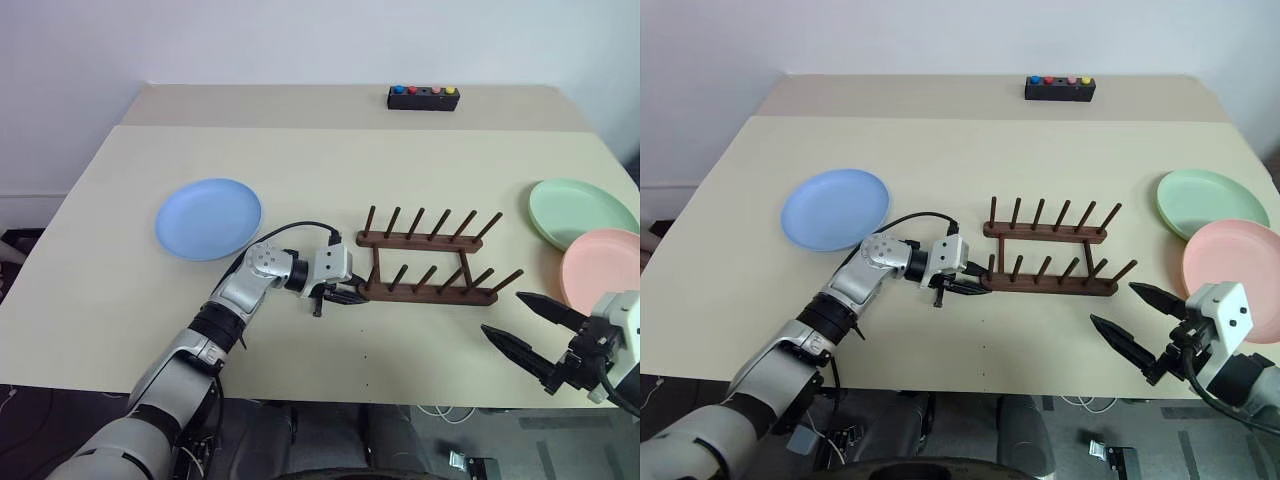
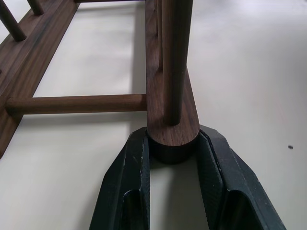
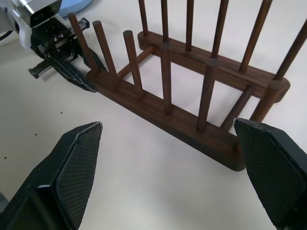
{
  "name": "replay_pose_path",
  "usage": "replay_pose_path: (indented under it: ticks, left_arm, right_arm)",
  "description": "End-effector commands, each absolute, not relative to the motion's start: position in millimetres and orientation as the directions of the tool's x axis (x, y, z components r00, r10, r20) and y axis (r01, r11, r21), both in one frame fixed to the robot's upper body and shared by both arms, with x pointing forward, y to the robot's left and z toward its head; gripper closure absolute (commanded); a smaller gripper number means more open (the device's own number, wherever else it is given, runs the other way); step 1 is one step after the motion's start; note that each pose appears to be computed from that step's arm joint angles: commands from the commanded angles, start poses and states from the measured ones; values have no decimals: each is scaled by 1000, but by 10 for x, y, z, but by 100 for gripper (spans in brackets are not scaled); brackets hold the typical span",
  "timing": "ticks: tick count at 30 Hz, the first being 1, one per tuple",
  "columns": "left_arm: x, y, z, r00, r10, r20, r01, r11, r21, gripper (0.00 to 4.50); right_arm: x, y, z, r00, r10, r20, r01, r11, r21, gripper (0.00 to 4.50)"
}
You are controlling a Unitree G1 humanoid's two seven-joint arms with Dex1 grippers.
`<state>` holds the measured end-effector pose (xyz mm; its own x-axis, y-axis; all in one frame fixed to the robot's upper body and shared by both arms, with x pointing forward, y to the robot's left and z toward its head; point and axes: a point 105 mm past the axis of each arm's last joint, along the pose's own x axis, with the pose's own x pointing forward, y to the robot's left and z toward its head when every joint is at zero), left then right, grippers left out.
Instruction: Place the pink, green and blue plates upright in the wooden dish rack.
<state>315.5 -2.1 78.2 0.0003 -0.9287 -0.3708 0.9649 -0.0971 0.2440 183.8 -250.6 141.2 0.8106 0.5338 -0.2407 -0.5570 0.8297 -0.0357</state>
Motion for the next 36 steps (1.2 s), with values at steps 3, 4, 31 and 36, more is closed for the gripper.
replay_pose_path:
  ticks: [3, 4, 31, 36]
  left_arm:
    - [3120, -48, 766, -20, -924, -383, 959, -125, 252, 374]
    - [3118, -42, 760, -21, -923, -385, 960, -126, 249, 374]
    - [2716, 414, 899, 12, -939, -344, 989, -41, 145, 443]
    - [2669, 129, 847, 17, -941, -337, 991, -30, 133, 443]
  right_arm:
    - [1839, -2470, 1509, 813, 541, -216, -567, 820, -77, 0]
    - [1845, -2471, 1511, 812, 542, -216, -568, 820, -79, 0]
    - [1881, -2761, 1045, 828, 342, -445, -453, 875, -172, 448]
    - [2021, -2808, 949, 832, 295, -470, -433, 875, -219, 448]
